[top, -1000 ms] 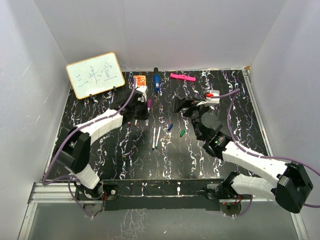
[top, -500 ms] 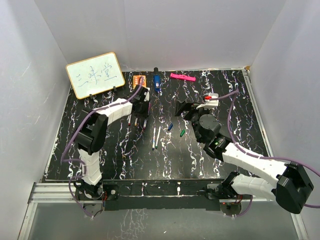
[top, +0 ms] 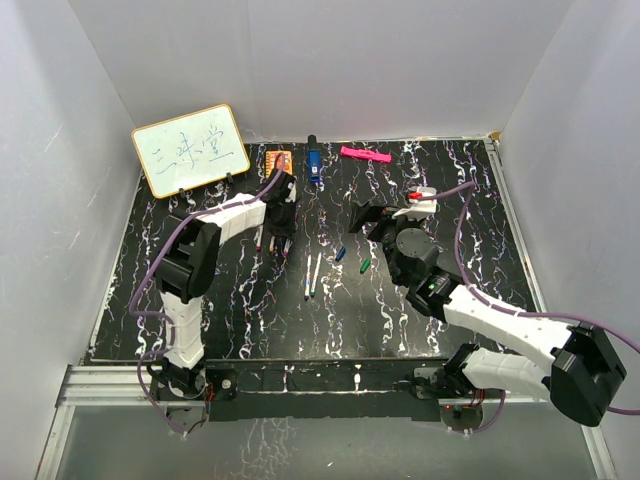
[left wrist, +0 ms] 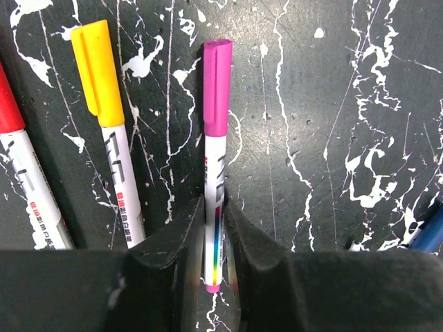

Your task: Insert the pens into the pen caps

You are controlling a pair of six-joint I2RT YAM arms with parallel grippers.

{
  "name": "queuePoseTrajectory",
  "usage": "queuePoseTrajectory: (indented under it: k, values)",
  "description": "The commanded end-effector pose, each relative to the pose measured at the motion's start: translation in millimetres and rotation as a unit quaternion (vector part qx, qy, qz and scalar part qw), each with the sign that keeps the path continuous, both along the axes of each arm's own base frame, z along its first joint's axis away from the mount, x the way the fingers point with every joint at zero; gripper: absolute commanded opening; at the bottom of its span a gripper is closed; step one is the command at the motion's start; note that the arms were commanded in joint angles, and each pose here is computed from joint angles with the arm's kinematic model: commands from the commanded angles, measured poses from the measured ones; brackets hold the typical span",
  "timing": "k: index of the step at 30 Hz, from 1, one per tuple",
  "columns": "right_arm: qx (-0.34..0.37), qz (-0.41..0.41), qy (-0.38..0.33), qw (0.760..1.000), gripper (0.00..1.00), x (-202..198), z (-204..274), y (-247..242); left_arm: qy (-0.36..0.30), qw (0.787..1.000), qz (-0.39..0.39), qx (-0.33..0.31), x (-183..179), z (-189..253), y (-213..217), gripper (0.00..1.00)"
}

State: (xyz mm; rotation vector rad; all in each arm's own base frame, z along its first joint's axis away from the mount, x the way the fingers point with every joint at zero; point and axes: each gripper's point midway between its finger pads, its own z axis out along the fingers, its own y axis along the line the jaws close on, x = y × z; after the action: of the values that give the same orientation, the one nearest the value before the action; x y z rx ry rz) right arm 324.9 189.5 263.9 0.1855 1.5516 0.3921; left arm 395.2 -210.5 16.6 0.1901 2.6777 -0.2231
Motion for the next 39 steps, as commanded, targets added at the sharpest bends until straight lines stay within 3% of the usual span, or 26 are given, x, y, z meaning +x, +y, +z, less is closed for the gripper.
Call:
queuePoseTrajectory:
  k: [1, 9, 14, 20, 24, 30, 35, 39]
  values:
    - [0.003, -0.008, -0.001, 1.0, 0.98, 3, 2, -1, -0.004, 1.0, 0.01, 0.003, 6, 8, 3, 0.2]
    - [0.016, -0.028, 0.008, 0.999, 0.98, 8, -3, -6, -0.036, 0.999, 0.01, -0.008, 17, 40, 0, 0.3]
    - [0.059, -0.035, 0.011, 0.998, 0.98, 13, -4, -15, -0.056, 0.998, 0.009, -0.015, 17, 63, 1, 0.36]
    - [0.144, 0.005, 0.054, 0.988, 0.98, 36, -22, -38, -0.049, 0.997, -0.009, -0.053, -8, 78, -3, 0.34]
    - [0.124, -0.002, 0.068, 0.99, 0.76, 43, -34, -46, -0.025, 0.997, -0.028, -0.069, -38, 76, -7, 0.34]
    - [0.109, -0.005, 0.089, 0.99, 0.46, 47, -46, -44, 0.004, 0.997, -0.068, -0.043, -84, 68, -19, 0.35]
    - [0.106, 0.0, 0.093, 0.99, 0.43, 48, -49, -42, 0.025, 0.995, -0.086, -0.034, -108, 62, -30, 0.37]
    - [0.103, 0.003, 0.102, 0.989, 0.52, 46, -53, -41, 0.051, 0.995, -0.083, -0.018, -118, 48, -29, 0.39]
